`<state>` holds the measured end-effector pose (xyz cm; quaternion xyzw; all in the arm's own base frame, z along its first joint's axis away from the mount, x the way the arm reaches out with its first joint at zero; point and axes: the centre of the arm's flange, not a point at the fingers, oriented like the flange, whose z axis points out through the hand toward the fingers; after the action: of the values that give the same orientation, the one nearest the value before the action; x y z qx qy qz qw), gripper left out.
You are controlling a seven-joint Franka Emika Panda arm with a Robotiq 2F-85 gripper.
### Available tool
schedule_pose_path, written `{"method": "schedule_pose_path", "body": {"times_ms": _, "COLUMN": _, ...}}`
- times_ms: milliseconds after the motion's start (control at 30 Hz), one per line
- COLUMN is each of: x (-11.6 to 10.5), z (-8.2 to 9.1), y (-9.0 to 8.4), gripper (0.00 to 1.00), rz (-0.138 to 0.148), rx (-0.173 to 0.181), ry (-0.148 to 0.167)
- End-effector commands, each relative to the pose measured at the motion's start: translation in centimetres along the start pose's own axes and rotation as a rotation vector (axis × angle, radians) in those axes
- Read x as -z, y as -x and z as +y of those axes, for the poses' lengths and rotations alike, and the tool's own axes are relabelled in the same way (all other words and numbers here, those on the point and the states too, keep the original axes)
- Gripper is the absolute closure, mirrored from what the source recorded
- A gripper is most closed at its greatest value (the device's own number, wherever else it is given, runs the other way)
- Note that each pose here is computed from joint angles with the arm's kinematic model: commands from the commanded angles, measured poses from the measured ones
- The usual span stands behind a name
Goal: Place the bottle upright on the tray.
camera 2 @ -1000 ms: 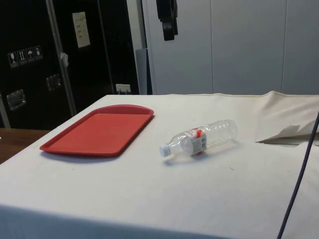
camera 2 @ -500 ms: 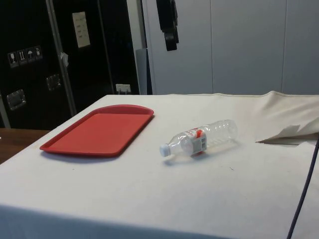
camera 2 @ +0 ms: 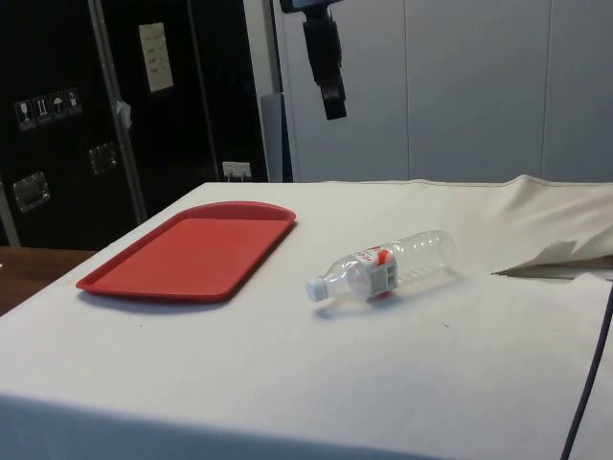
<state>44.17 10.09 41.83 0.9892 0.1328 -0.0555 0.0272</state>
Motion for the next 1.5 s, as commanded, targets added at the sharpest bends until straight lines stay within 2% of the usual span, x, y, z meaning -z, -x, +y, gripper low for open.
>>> {"method": "schedule_pose_path", "body": {"times_ms": 0, "x": -0.3, "z": -0.2, "y": -0.2, "gripper": 0.00, "rz": -0.001, "rx": 0.004, "ry": 0.010}}
{"method": "schedule_pose_path", "body": {"times_ms": 133, "x": -1.0, "z": -0.7, "y": -0.5, "gripper": 0.00, "rz": -0.017, "rx": 0.019, "ry": 0.018}}
{"method": "schedule_pose_path", "body": {"times_ms": 167, "x": -1.0, "z": -0.6, "y": -0.4, "gripper": 0.00, "rz": -0.019, "rx": 0.016, "ry": 0.008}}
{"method": "schedule_pose_path", "body": {"times_ms": 200, "x": -1.2, "z": -0.8, "y": -0.6, "gripper": 0.00, "rz": -0.020, "rx": 0.021, "ry": 0.019}}
{"method": "schedule_pose_path", "body": {"times_ms": 433, "x": -2.5, "z": -1.4, "y": -1.5, "gripper": 0.00, "rz": -0.044, "rx": 0.044, "ry": 0.033}}
{"method": "schedule_pose_path", "body": {"times_ms": 467, "x": -2.2, "z": -1.2, "y": -1.2, "gripper": 0.00, "rz": -0.042, "rx": 0.040, "ry": 0.022}}
{"method": "schedule_pose_path", "body": {"times_ms": 500, "x": -2.7, "z": -1.4, "y": -1.6, "gripper": 0.00, "rz": -0.047, "rx": 0.046, "ry": 0.035}}
{"method": "schedule_pose_path", "body": {"times_ms": 633, "x": -3.4, "z": -1.6, "y": -2.3, "gripper": 0.00, "rz": -0.063, "rx": 0.061, "ry": 0.045}}
{"method": "schedule_pose_path", "body": {"times_ms": 733, "x": -3.6, "z": -1.6, "y": -2.3, "gripper": 0.00, "rz": -0.069, "rx": 0.062, "ry": 0.037}}
{"method": "schedule_pose_path", "body": {"times_ms": 767, "x": -3.9, "z": -1.7, "y": -2.6, "gripper": 0.00, "rz": -0.073, "rx": 0.067, "ry": 0.047}}
{"method": "schedule_pose_path", "body": {"times_ms": 1000, "x": -5.1, "z": -2.0, "y": -3.4, "gripper": 0.00, "rz": -0.104, "rx": 0.086, "ry": 0.053}}
{"method": "schedule_pose_path", "body": {"times_ms": 1067, "x": -5.1, "z": -2.0, "y": -3.3, "gripper": 0.00, "rz": -0.102, "rx": 0.085, "ry": 0.046}}
{"method": "schedule_pose_path", "body": {"times_ms": 1167, "x": -5.8, "z": -2.3, "y": -3.5, "gripper": 0.00, "rz": -0.119, "rx": 0.098, "ry": 0.056}}
{"method": "schedule_pose_path", "body": {"times_ms": 1333, "x": -6.3, "z": -2.5, "y": -3.6, "gripper": 0.00, "rz": -0.126, "rx": 0.103, "ry": 0.053}}
{"method": "schedule_pose_path", "body": {"times_ms": 1467, "x": -7.0, "z": -2.6, "y": -3.6, "gripper": 0.00, "rz": -0.140, "rx": 0.119, "ry": 0.065}}
